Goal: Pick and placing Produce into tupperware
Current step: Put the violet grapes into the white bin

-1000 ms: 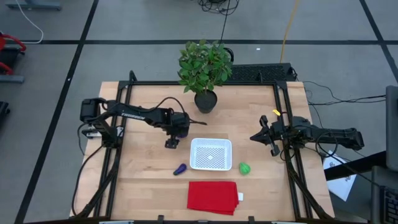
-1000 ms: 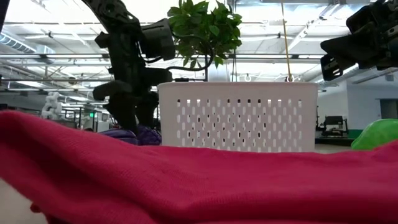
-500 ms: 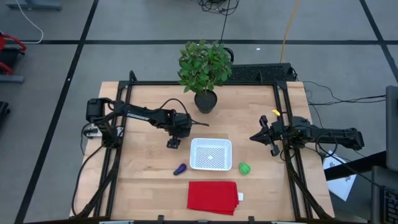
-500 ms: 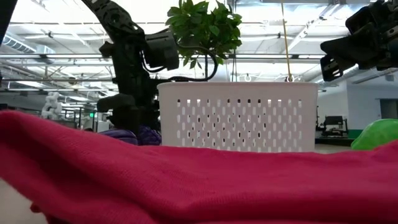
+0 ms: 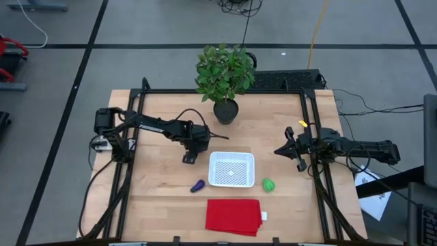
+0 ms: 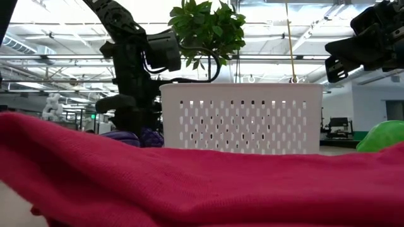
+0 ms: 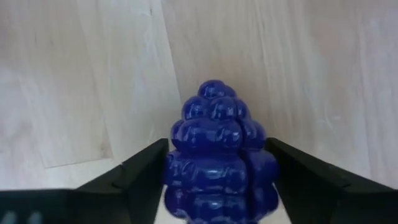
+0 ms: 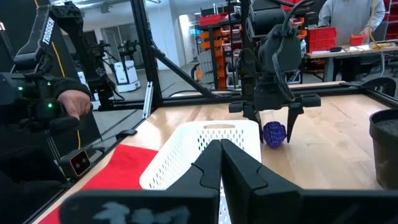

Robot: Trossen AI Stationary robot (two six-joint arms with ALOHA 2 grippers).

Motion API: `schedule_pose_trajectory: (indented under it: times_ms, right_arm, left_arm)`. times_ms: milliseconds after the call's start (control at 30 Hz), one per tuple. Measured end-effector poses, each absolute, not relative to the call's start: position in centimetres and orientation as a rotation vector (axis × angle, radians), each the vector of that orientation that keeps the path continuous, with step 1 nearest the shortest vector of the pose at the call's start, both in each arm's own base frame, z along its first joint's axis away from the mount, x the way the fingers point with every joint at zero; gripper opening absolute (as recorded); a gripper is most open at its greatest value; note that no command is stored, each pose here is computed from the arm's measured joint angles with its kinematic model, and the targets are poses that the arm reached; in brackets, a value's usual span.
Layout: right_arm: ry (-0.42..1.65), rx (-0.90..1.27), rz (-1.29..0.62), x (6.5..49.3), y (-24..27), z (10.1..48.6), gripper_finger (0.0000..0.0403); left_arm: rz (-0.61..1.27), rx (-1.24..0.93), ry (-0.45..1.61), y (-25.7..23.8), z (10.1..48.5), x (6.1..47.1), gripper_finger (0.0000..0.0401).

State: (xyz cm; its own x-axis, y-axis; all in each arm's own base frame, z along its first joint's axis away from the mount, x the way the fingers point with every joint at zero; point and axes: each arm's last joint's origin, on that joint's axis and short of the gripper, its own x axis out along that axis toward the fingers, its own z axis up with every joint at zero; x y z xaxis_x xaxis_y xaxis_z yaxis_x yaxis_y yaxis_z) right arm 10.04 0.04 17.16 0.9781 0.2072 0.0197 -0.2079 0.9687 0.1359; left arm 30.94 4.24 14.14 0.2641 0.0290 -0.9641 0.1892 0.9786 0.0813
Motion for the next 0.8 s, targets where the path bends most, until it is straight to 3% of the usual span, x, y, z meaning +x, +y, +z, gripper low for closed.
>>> schedule_pose_trajectory:
  times_ms: [233,500,800]
  right_arm:
    - [-0.005,0.138,0.21,10.0,0.0,17.2,0.0]
    - [-0.006,0.137,0.21,10.0,0.0,17.2,0.0]
    - [-0.007,0.138,0.21,10.1,0.0,17.2,0.0]
  left_arm:
    - [-0.089,0.195,1.301,4.3,14.3,30.9,0.0197]
    - [-0.076,0.194,1.275,4.3,15.6,30.9,0.0226]
    - [-0.052,0.199,1.185,4.3,18.4,30.5,0.0231]
